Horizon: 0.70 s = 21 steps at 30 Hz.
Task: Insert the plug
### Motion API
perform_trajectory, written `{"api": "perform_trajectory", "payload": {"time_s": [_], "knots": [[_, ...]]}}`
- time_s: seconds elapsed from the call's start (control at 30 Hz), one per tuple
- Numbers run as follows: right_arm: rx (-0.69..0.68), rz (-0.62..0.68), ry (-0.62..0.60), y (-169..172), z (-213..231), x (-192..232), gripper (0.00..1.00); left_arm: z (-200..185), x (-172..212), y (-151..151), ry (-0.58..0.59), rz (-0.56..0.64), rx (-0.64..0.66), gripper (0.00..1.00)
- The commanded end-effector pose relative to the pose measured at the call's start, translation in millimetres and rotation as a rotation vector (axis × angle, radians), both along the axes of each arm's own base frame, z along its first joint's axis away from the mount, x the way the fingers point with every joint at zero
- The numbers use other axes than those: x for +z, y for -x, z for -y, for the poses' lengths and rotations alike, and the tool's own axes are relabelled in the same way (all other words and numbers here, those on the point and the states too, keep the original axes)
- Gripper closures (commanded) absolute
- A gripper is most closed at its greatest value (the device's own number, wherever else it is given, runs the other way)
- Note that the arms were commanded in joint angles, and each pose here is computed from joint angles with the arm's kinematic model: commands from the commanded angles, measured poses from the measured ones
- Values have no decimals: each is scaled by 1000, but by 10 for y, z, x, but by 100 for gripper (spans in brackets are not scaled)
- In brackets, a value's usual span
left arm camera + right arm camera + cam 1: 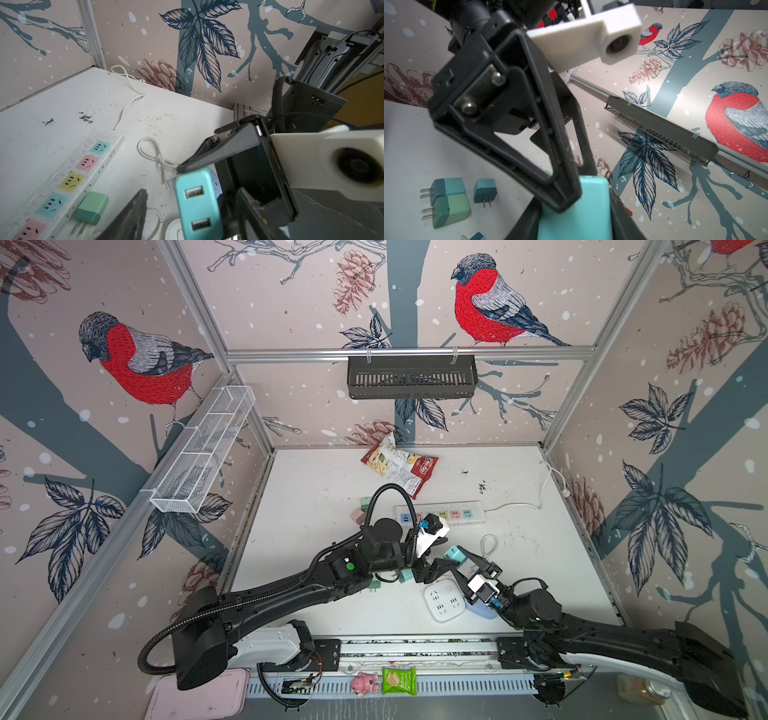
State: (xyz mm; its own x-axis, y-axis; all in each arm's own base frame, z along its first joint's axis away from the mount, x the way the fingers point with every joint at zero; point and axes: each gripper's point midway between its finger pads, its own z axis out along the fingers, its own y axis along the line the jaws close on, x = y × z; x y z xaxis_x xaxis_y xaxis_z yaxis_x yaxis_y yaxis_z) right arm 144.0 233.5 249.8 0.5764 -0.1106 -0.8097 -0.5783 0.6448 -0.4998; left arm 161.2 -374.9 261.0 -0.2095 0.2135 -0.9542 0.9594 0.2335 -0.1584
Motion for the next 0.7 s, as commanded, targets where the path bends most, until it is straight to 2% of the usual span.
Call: {"api": "perform_trajectory", "payload": {"time_s": [0.0, 0.2, 0.4, 0.6, 0.67], "knots": [[2, -43, 113, 59, 124, -658, 100, 41, -4, -28, -20, -6, 4, 33], [-5, -45, 115, 47, 125, -656, 100, 113, -133, -48, -66, -27, -11, 34], [-23, -52, 114, 18, 139, -657, 100, 228, -241, -8, -117, -73, -59, 47], [-41, -52, 94, 0, 180, -632, 100, 232, -227, 22, -119, -67, -74, 59], [-36, -51, 93, 7, 175, -625, 100, 236, -212, 46, -114, -66, -89, 66]]}}
